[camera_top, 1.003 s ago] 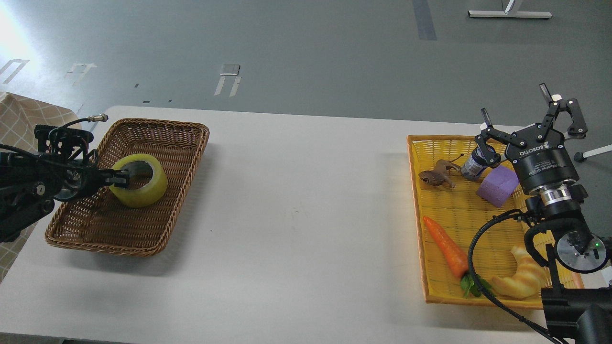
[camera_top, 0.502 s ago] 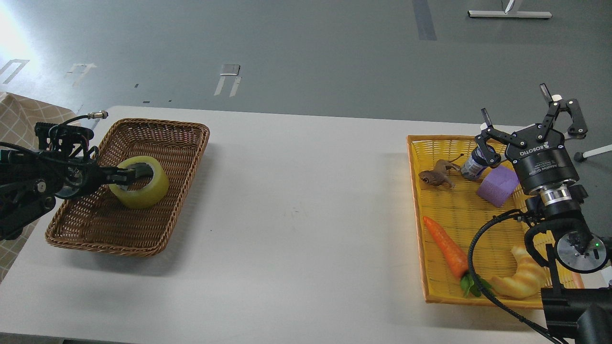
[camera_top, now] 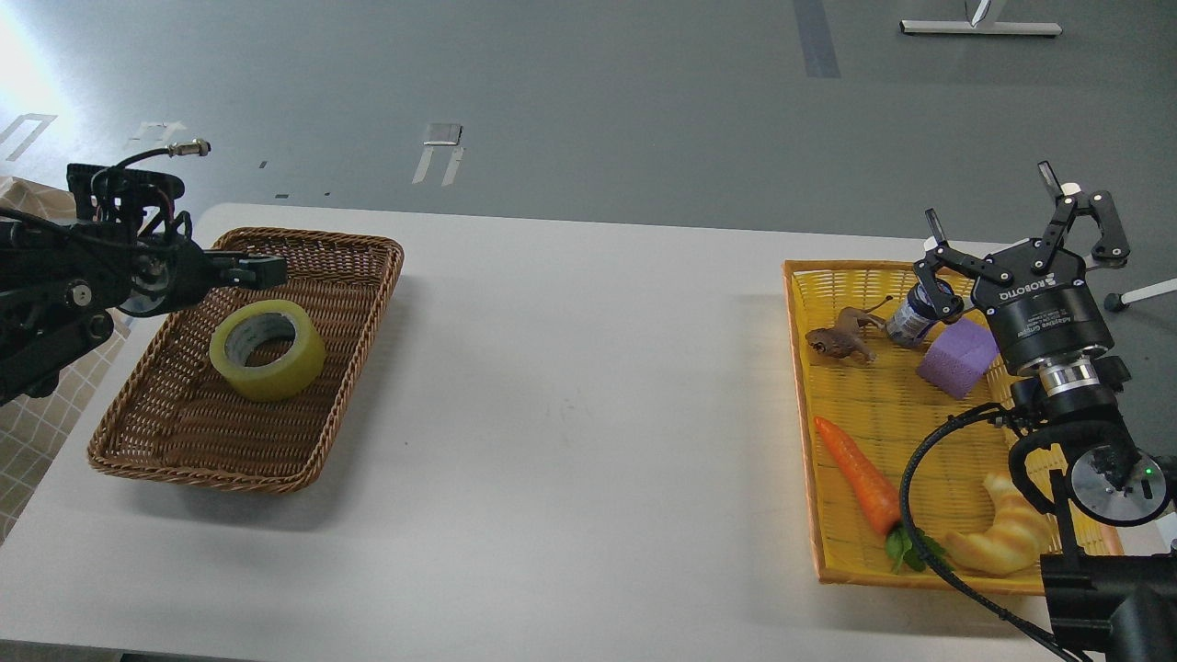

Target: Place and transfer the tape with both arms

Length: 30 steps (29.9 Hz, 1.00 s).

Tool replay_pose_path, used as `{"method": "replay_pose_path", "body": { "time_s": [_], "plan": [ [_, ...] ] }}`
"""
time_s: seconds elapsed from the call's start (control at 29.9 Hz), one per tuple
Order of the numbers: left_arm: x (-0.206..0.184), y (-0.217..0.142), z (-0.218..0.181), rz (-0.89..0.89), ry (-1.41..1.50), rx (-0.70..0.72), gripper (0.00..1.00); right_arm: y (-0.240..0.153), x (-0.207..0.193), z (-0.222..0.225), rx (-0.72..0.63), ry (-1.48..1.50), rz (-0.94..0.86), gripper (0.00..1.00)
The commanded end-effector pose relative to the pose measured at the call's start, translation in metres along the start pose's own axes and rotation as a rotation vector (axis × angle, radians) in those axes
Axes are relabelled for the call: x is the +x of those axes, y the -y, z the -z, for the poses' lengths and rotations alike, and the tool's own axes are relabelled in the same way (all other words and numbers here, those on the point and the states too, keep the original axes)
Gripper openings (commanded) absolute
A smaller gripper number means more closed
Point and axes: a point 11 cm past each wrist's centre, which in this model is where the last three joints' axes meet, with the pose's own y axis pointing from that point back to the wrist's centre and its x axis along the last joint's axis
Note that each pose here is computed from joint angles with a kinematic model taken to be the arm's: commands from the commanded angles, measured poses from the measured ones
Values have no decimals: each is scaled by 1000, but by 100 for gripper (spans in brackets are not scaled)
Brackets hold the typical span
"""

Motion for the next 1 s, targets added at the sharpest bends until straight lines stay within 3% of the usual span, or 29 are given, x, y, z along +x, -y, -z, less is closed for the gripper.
{"method": "replay_pose_path", "body": {
  "time_s": [0.0,0.23,0.37,0.6,0.8,0.97],
  "plan": [
    [38,-7,-14,-75,-42,-39,78,0,0,0,-1,0,-1,98],
    [89,-15,-56,-171,-252,-203,79,2,3,1,2,5,-9,98],
    [92,-13,-71,-168,-371,-276,80,3,1,1,4,4,-3,98],
    [122,-19,-118,-200,-660,-505,97,5,0,6,6,-8,2,99],
    [144,-27,-158,-189,-922,-719,98,11,-7,10,11,-15,24,100],
    [139,-21,-188,-112,-1067,-828,98,15,-10,18,7,-38,36,100]
  ]
}}
